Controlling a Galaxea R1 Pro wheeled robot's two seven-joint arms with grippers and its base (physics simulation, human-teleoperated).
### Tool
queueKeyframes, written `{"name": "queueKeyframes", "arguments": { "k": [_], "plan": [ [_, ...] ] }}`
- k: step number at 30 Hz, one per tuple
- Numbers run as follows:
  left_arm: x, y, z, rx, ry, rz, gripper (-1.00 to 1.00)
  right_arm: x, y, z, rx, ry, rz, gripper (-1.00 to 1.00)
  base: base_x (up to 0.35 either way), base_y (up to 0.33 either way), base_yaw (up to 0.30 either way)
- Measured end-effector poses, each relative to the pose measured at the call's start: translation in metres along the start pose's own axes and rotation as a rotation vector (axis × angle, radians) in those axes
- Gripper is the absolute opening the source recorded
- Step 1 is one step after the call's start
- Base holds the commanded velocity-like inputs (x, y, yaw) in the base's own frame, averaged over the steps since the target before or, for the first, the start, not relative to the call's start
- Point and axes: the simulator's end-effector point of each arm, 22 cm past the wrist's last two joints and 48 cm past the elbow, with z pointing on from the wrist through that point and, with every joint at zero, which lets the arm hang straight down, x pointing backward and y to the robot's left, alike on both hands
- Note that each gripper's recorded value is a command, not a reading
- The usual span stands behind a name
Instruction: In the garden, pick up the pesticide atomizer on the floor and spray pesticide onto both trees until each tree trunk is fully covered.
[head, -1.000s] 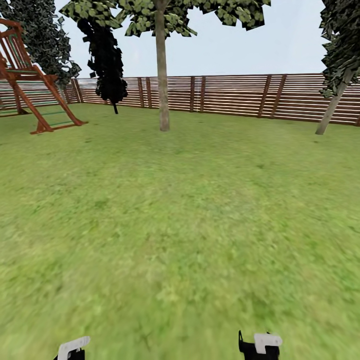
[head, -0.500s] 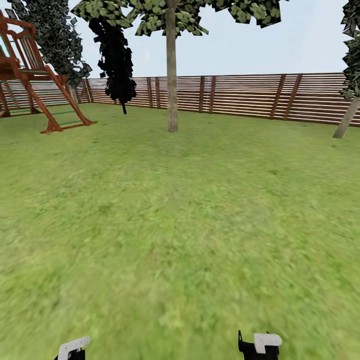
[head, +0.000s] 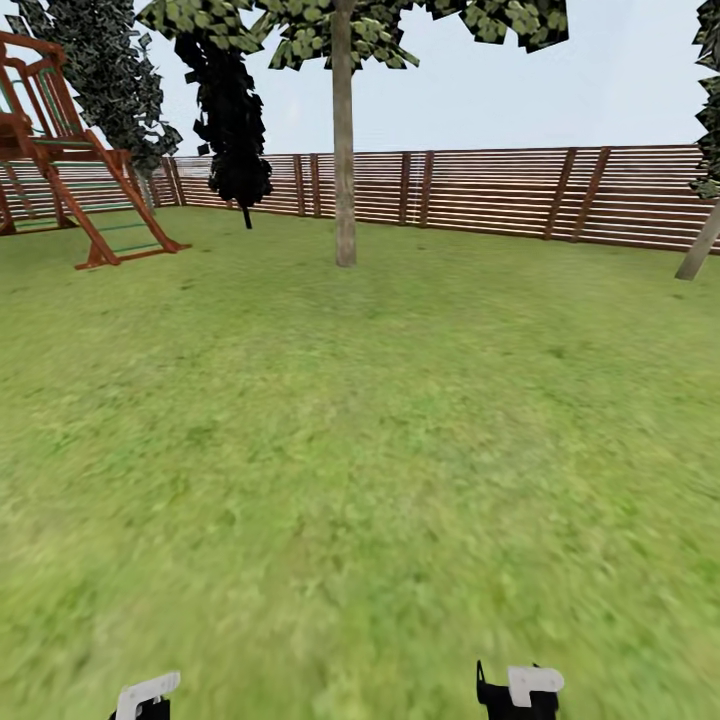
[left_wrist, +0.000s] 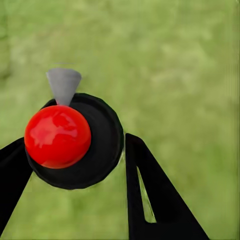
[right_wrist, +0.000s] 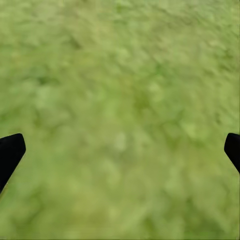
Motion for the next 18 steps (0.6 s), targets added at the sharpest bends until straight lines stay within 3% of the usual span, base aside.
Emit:
{"name": "queueKeyframes", "arguments": {
  "k": [18],
  "plan": [
    [0.0000,0.0000,0.0000,0.000,0.000,0.000,-1.00,0.0002,0.0001,-0.0001,-0.001,0.000,-0.001,1.00,0.345,0.000,0.000]
  ]
}}
